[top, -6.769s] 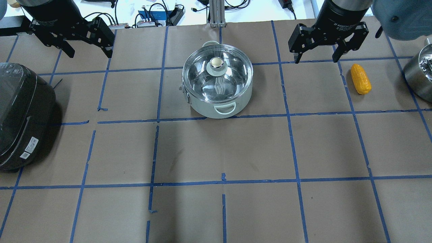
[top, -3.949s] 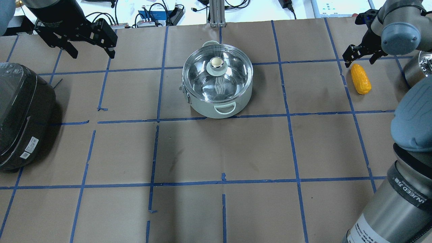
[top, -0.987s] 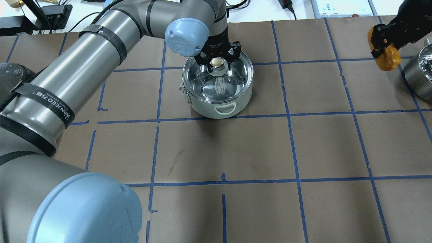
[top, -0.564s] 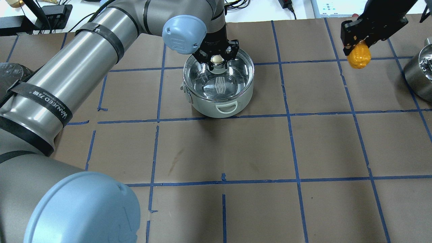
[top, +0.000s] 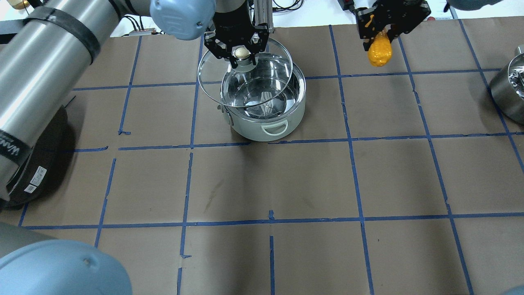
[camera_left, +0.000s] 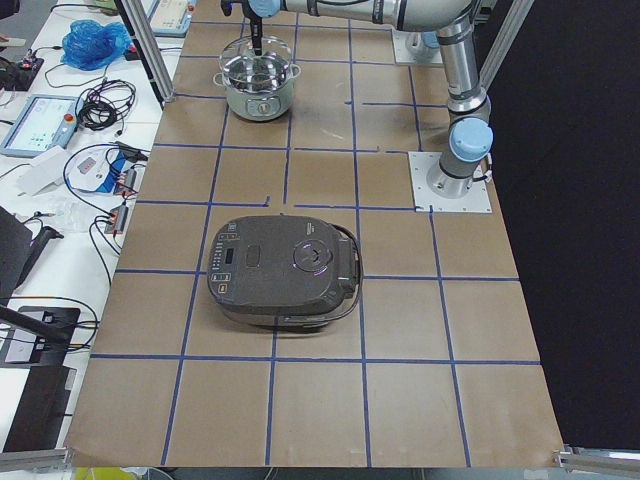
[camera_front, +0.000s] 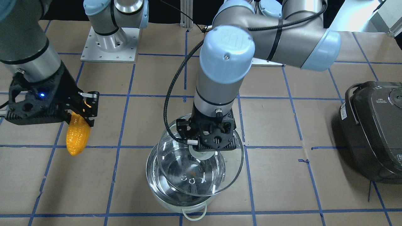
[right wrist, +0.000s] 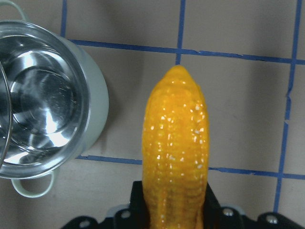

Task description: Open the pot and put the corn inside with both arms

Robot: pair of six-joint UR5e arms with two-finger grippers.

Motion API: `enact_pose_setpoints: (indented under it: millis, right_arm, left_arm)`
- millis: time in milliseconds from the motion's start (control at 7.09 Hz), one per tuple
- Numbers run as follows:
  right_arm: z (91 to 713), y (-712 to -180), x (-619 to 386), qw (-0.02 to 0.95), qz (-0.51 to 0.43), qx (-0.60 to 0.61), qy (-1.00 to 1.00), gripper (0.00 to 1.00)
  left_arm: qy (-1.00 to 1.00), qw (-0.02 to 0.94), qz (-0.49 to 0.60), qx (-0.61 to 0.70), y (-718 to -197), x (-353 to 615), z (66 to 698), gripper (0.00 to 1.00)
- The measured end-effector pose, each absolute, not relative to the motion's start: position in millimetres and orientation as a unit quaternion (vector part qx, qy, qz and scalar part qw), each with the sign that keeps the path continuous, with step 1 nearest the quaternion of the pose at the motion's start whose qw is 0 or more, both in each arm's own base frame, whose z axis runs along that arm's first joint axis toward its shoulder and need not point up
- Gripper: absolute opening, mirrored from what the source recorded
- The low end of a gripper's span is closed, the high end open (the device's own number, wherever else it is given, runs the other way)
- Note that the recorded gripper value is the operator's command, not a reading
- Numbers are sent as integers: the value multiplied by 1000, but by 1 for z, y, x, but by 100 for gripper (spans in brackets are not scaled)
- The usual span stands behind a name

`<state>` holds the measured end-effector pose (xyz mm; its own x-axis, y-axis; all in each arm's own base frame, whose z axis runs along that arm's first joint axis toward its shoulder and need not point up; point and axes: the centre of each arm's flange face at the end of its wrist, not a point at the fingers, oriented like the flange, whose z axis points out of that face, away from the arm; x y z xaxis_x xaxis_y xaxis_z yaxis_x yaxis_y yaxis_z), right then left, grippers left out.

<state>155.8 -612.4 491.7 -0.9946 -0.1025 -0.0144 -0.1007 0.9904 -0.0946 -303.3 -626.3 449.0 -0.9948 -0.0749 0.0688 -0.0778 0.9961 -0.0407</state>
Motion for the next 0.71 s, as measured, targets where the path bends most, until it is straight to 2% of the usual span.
enact_pose_setpoints:
  millis: [282,705]
  right_arm:
    - [471,-630,238,10,-53,-58,997,5]
    - [398,-645,341,12,-64,-56,996,5]
  left_arm:
    - [-999,22,18,21,-630,-224,483,0]
    - [-1000,-5,-3,-13,-648,-21,484,0]
